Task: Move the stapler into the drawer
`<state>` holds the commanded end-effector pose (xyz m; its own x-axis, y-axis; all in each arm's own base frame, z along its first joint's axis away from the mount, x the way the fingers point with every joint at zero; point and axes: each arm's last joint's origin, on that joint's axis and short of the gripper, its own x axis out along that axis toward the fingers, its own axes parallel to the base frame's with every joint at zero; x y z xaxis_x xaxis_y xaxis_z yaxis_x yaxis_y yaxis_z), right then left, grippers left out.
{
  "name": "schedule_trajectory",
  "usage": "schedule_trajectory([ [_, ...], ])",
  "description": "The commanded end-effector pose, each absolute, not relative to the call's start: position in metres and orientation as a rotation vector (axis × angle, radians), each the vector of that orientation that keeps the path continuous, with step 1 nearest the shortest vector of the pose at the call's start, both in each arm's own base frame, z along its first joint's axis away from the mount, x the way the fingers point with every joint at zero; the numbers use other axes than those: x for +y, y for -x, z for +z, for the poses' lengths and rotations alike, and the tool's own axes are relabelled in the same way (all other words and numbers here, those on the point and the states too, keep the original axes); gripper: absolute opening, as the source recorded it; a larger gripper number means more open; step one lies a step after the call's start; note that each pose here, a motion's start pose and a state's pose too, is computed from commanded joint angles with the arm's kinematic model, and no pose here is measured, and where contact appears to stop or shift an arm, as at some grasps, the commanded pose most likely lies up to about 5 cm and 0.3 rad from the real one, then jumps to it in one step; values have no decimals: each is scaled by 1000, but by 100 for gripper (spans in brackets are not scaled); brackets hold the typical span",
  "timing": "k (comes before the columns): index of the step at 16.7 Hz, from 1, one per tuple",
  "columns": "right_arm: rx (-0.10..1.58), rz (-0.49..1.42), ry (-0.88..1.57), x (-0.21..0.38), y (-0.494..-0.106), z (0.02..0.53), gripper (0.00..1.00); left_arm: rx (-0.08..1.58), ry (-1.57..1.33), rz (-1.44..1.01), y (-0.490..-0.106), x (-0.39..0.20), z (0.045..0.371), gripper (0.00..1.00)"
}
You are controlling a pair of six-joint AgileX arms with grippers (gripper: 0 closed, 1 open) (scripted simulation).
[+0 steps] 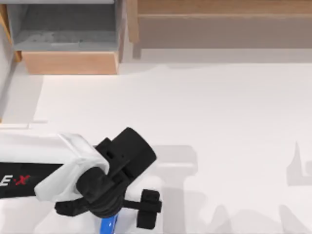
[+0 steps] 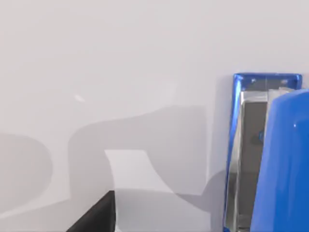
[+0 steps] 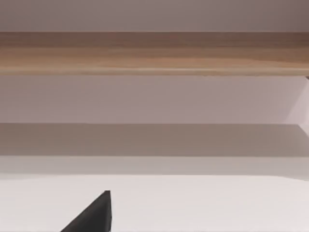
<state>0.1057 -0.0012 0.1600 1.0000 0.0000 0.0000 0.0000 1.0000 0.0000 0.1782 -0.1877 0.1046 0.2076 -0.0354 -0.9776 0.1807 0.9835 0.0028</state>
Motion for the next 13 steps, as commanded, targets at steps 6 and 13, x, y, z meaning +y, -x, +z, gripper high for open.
schedule_trajectory([
  [6,0,0,0,-1,-106,160,100,1354,-126,-151,-178,-188,105,17],
  [13,0,0,0,-1,-106,160,100,1354,-126,-151,-178,-188,105,0],
])
